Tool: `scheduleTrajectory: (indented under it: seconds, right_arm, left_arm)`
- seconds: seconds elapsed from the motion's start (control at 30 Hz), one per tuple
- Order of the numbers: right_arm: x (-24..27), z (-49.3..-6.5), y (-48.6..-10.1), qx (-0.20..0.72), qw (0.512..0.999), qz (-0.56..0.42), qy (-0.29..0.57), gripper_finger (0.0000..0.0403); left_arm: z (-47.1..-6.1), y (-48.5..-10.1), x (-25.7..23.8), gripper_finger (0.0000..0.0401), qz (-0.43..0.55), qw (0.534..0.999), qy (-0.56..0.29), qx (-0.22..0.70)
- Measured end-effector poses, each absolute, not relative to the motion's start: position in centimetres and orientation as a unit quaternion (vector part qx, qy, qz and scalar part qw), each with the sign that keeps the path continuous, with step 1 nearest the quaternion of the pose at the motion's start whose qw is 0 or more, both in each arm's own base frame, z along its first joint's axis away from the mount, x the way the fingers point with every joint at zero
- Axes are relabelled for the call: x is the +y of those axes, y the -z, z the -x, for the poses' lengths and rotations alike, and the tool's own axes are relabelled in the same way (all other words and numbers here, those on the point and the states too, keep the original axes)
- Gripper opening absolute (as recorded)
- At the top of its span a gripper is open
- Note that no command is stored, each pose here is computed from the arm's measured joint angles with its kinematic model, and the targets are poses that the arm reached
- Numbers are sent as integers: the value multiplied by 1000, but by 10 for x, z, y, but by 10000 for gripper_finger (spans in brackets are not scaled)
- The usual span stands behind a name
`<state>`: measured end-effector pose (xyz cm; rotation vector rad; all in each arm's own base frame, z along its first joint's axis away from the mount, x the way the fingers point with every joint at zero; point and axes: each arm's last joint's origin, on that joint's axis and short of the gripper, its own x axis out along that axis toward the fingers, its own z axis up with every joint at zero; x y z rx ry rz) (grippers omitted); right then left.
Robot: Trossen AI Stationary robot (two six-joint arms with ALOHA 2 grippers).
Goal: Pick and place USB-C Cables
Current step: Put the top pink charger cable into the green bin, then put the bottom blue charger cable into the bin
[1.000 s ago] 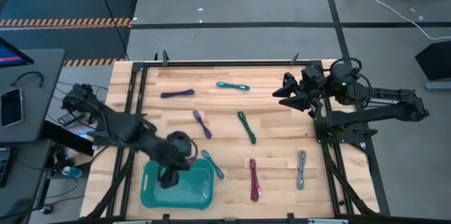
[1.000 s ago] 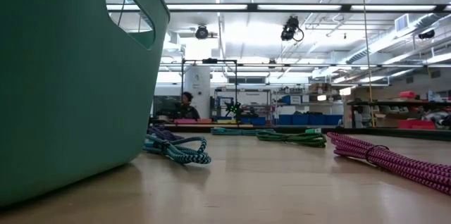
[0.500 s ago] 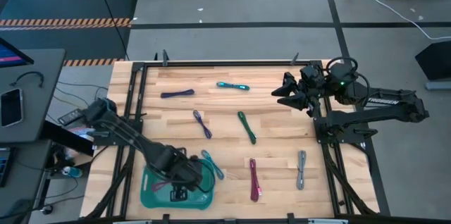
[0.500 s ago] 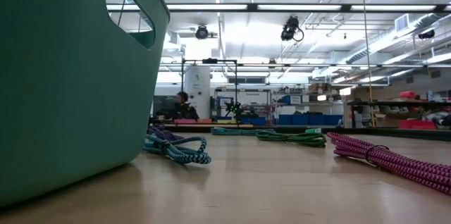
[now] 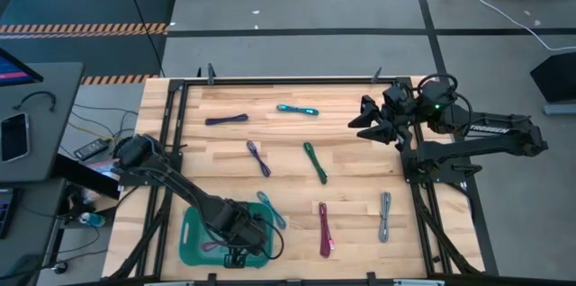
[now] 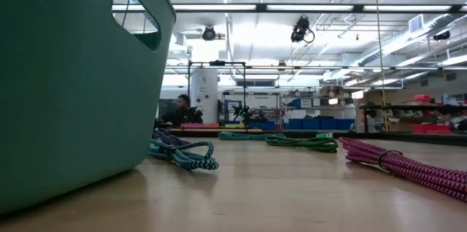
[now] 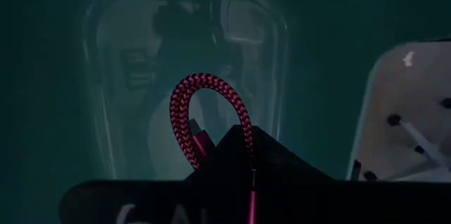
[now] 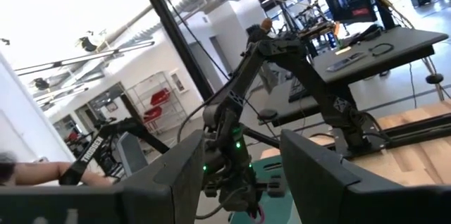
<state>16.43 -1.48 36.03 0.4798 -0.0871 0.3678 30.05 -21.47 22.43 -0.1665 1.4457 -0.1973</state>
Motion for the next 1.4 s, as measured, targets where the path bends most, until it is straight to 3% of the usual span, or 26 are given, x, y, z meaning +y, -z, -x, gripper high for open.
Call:
scheduleTrajectory:
  seconds: [0.97,1.23,1.4]
  right_arm:
    - [-13,-163,-361,-40,951,-233,-197,190]
    - [-13,-163,-361,-40,951,-233,-197,190]
    - [-14,-163,-361,-40,951,-234,-197,190]
  left_arm:
    - [-306,-173,-212,14,74,746,83,657]
    - [-307,-176,-209,112,87,743,80,659]
    - [-312,-200,-189,153,147,692,89,701]
